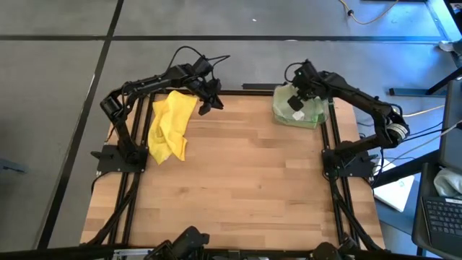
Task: Fold microfiber towels
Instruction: Put the light green cloth into the transparent bin
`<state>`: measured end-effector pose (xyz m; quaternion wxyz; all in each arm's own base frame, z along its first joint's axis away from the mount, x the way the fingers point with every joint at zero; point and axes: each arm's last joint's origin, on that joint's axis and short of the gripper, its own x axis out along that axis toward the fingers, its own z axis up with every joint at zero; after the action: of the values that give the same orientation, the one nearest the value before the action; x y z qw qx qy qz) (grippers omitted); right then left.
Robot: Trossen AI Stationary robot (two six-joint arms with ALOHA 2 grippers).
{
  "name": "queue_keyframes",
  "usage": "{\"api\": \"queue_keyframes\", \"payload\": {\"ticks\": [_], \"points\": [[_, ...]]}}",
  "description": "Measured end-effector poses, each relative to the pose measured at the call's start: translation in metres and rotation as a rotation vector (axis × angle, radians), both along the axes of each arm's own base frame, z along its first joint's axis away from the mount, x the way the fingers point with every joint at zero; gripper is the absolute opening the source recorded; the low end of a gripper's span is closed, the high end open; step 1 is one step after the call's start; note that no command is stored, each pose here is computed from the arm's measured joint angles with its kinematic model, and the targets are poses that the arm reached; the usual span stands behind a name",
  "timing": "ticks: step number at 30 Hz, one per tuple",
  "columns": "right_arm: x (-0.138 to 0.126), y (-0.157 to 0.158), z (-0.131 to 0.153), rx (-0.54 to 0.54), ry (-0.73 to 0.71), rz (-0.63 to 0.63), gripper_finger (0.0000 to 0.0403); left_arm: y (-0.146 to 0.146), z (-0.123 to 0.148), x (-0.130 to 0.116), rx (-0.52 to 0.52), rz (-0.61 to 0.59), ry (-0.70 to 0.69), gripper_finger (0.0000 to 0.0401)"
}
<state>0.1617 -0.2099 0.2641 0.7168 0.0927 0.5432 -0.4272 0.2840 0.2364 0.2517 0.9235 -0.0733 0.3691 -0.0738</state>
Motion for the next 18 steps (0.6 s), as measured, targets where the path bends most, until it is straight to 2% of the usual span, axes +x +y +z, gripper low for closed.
{"api": "queue_keyframes", "payload": {"ticks": [13, 18], "points": [[-0.011, -0.012, -0.015, 0.083, 0.034, -0.115, 0.0080, -0.008, 0.000, 0.006, 0.000, -0.027, 0.000, 0.0055], [-0.014, -0.014, -0.015, 0.048, 0.101, -0.112, 0.0105, -0.010, 0.000, 0.008, 0.000, -0.035, 0.000, 0.0055]]}}
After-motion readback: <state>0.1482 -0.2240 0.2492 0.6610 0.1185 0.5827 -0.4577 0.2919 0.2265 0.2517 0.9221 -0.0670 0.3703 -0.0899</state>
